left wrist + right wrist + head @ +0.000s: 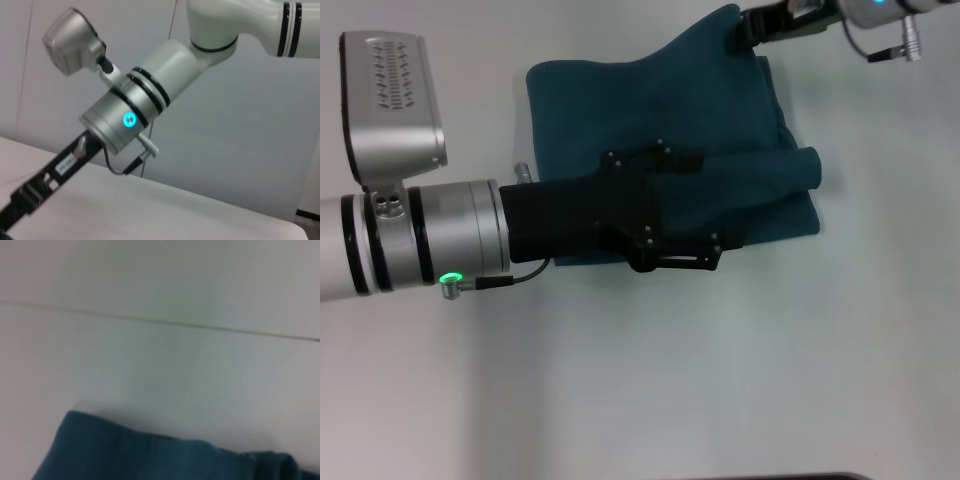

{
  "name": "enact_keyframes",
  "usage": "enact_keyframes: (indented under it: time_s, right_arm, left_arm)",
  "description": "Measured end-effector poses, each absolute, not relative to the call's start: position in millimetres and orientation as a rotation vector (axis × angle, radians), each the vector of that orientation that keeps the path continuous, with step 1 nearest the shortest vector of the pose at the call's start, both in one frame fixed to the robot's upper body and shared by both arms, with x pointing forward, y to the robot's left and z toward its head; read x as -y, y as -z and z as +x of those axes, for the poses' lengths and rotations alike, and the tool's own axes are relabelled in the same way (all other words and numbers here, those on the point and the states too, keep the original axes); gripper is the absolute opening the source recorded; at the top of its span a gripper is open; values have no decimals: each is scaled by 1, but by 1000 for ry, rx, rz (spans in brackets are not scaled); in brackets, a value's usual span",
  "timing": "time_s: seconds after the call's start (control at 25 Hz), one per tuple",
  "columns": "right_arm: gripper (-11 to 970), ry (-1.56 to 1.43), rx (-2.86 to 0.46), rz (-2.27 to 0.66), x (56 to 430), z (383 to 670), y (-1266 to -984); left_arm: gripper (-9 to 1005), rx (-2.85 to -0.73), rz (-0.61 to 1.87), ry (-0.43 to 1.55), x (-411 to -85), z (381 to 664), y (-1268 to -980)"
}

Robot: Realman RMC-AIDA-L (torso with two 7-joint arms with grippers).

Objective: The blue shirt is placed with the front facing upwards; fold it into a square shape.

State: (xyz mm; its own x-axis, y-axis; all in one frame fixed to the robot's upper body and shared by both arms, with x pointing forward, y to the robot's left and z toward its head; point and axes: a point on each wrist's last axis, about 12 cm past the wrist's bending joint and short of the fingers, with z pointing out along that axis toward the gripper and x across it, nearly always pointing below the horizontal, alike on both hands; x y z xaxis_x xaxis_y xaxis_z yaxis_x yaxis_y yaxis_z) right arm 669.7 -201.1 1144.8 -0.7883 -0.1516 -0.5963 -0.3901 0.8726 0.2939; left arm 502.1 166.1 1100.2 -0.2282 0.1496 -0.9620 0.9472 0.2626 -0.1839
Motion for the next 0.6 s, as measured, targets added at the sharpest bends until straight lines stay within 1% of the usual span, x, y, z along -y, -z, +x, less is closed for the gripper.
enact_keyframes:
  time_s: [0.08,0.2,0.32,0.52,0.6]
  right_arm:
    - [63,-555,-2427,-362,211,668,-1153]
    - [168,-566,-2373,-346,225,663,-1162]
    - [273,-609,-2327,-398,231,655,-1162]
    - [487,-752,-2258,-538,226,635,-1145]
    - [485,-797,-2259,-574,220,630,-1133]
  left_arm:
    - [949,-1606,1043,1077,-167,502,-1100]
    - [949,-1604,1034,1075,-169,501,-1100]
    - [950,-1605,1003,1067,-174,502,-1101]
    - [950,-1602,946,1060,-185,502,-1103]
    - [950,-1596,922,1061,-192,502,-1105]
